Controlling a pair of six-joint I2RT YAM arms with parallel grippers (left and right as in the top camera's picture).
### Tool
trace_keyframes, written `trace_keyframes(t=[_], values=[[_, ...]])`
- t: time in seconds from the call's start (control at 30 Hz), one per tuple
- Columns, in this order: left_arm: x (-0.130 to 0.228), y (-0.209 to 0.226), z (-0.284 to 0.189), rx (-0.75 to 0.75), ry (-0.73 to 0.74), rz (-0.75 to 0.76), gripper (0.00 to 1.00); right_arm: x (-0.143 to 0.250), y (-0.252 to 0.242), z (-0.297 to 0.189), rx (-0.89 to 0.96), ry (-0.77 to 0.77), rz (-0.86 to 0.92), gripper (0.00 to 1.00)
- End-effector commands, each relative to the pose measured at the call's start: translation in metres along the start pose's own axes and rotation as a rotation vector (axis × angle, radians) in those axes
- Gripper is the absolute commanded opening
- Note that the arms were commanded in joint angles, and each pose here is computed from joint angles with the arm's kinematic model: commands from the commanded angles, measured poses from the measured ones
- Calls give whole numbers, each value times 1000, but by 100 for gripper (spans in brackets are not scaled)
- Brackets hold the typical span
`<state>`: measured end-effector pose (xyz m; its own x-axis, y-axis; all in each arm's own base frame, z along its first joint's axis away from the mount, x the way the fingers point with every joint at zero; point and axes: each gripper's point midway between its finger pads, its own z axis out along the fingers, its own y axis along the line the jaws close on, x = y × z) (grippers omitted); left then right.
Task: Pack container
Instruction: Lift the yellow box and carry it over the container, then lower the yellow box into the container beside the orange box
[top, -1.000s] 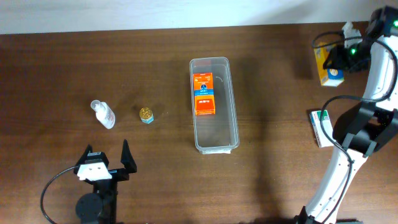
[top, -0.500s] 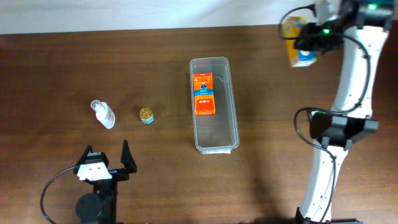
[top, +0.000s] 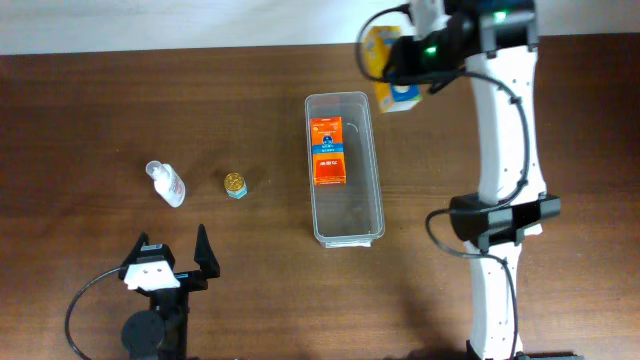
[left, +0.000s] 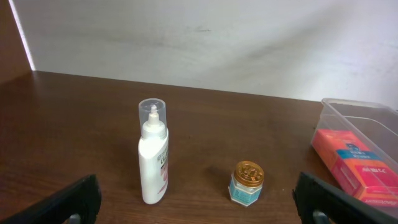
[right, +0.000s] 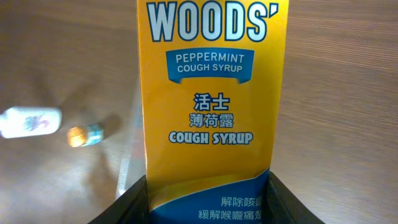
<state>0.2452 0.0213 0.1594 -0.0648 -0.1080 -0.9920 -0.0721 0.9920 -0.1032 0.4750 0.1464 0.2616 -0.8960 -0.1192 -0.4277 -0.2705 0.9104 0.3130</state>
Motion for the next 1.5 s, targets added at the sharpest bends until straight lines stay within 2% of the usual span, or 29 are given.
trace_keyframes(t=[0.0,0.23,0.57,1.0,1.17,1.47], values=[[2,1,0,-4,2,-6,99,5,23,-9,51,-12,6,44],[2,1,0,-4,2,-6,99,28,35,24,142,99,8,45],[2,1,0,-4,2,-6,100,60,28,80,182,258,135,45],[2,1,0,-4,2,-6,99,66,61,102,182,250,106,45],[2,1,0,-4,2,-6,100,66,57,106,271,219,118,45],[2,1,0,-4,2,-6,99,67,49,129,293,210,129,45]])
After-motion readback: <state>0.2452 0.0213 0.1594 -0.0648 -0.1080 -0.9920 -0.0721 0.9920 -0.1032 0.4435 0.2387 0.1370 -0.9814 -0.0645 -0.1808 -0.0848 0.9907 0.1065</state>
